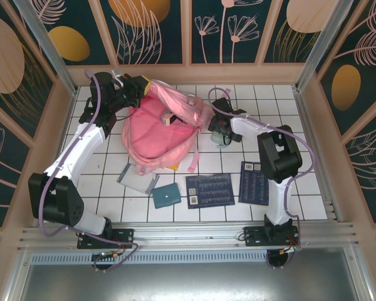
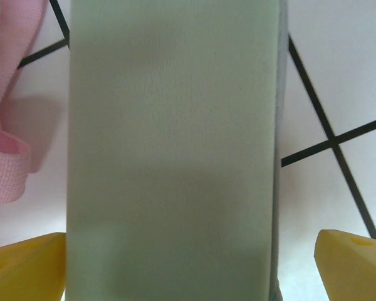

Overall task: Pack the student bag
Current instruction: Pick up the pencil pouch from the top-right of the table.

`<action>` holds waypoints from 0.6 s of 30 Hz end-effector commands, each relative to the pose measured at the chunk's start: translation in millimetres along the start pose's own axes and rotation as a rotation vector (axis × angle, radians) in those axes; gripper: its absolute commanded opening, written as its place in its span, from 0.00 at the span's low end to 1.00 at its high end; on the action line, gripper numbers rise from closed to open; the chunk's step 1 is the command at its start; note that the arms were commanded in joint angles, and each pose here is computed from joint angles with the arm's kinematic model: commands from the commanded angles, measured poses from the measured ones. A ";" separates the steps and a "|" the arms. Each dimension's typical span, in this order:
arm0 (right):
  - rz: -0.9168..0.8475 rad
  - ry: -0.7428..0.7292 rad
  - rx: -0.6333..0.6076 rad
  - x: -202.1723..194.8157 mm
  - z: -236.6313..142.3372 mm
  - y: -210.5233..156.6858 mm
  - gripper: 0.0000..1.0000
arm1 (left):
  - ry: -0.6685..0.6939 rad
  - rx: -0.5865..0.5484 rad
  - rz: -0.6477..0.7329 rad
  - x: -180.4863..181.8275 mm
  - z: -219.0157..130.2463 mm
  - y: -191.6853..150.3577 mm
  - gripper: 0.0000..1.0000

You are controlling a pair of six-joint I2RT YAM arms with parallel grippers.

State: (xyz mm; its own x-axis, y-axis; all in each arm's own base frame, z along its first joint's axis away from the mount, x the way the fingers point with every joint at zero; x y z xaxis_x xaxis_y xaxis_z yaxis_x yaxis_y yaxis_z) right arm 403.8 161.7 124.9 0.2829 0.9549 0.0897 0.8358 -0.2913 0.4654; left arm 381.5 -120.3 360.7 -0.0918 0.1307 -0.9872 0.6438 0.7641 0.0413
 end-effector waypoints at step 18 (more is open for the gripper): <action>0.052 0.187 -0.036 -15.8 -12.9 10.9 0.67 | -0.122 0.011 0.003 -26.9 5.8 1.0 0.00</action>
State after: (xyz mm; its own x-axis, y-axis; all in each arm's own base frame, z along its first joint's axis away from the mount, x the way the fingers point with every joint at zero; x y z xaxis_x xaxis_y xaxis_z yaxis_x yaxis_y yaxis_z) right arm 409.4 147.0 109.5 0.2571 0.9441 0.2063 0.8406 -0.3238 0.4341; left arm 384.4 -121.9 360.3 -0.1014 0.1039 -0.9894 0.6505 0.7594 0.0131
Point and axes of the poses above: each hand's point on the last joint's axis, 136 mm out from that joint toward the fingers, its own z axis out along the fingers, its own x axis along the line the jaws close on, y = z × x, the point moved 9 cm from there along -z, back along the fingers, and after that the axes turned 3 degrees about -z, right-handed, at the moved point
